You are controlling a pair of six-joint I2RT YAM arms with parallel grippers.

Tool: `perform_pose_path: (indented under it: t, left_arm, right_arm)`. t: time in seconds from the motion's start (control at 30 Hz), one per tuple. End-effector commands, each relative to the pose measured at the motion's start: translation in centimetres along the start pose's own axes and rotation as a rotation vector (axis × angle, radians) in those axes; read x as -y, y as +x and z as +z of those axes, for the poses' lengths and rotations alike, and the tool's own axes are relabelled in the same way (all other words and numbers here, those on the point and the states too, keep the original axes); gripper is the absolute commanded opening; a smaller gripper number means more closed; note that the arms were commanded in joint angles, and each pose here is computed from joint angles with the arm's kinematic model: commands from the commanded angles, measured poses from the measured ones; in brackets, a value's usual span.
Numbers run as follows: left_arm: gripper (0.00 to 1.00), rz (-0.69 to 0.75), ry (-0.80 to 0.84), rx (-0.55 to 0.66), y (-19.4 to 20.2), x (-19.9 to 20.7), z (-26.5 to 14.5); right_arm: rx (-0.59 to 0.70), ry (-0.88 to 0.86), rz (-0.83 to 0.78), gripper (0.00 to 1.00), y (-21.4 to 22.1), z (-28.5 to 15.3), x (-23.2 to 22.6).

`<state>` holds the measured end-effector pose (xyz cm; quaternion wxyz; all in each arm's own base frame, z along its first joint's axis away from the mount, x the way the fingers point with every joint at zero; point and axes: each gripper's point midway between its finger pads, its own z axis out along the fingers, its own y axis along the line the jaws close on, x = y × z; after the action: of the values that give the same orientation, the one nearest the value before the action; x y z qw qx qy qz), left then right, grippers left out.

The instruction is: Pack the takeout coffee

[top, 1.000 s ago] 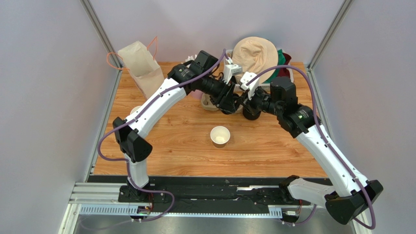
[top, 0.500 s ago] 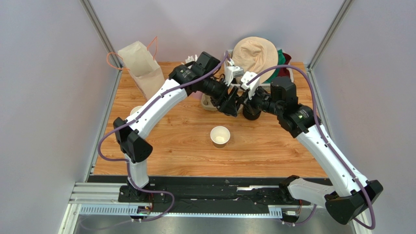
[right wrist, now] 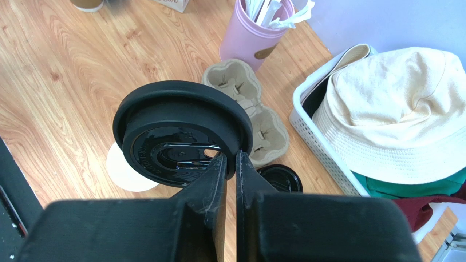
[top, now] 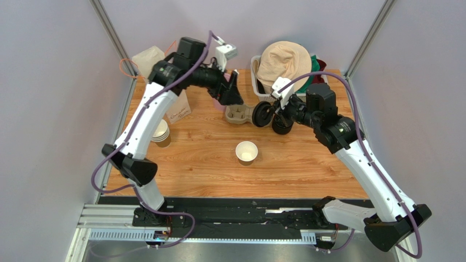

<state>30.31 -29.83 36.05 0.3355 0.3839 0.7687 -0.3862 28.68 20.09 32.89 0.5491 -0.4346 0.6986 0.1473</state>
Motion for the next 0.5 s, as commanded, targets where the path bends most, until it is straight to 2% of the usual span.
perform_pose_path:
  t: [0.0, 0.03, 0.07, 0.1, 0.13, 0.2, 0.23, 0.47]
  left_arm:
    - [0.96, 0.127, -0.143, 0.187, -2.8, -0.4, -6.4]
    - [0.96, 0.078, -0.180, 0.166, -0.9, -2.5, -6.2]
    - [0.96, 0.100, -0.204, 0.206, -1.3, -3.2, -6.5]
    - [0.97, 0.080, -0.250, 0.196, 0.4, -4.4, -6.9]
    - [0.97, 0.104, -0.277, 0.221, 0.4, -5.0, -7.0]
    - [0.97, 0.134, -0.341, 0.204, 2.9, -6.1, -7.0]
    - [0.97, 0.184, -0.360, 0.223, 2.9, -6.4, -7.2]
    - [0.98, 0.232, -0.498, 0.178, 5.6, -8.4, -8.6]
  right_arm:
    - [-0.072, -0.003, -0.020, 0.00, 0.0, -0.2, 0.5]
    - [-0.091, -0.010, -0.013, 0.00, 0.3, -0.2, 0.4]
    - [-0.142, -0.033, 0.007, 0.00, 1.4, 0.2, 0.1]
    - [-0.152, -0.041, 0.010, 0.00, 1.2, 0.2, 0.0]
    - [-0.190, -0.055, 0.023, 0.00, 1.9, 0.9, -0.1]
    - [-0.262, -0.092, 0.041, 0.00, 3.0, 1.0, -1.1]
    - [-0.322, -0.110, 0.051, 0.00, 3.9, 1.4, -1.3]
    - [-0.593, -0.243, 0.034, 0.00, 8.2, 3.0, -4.3]
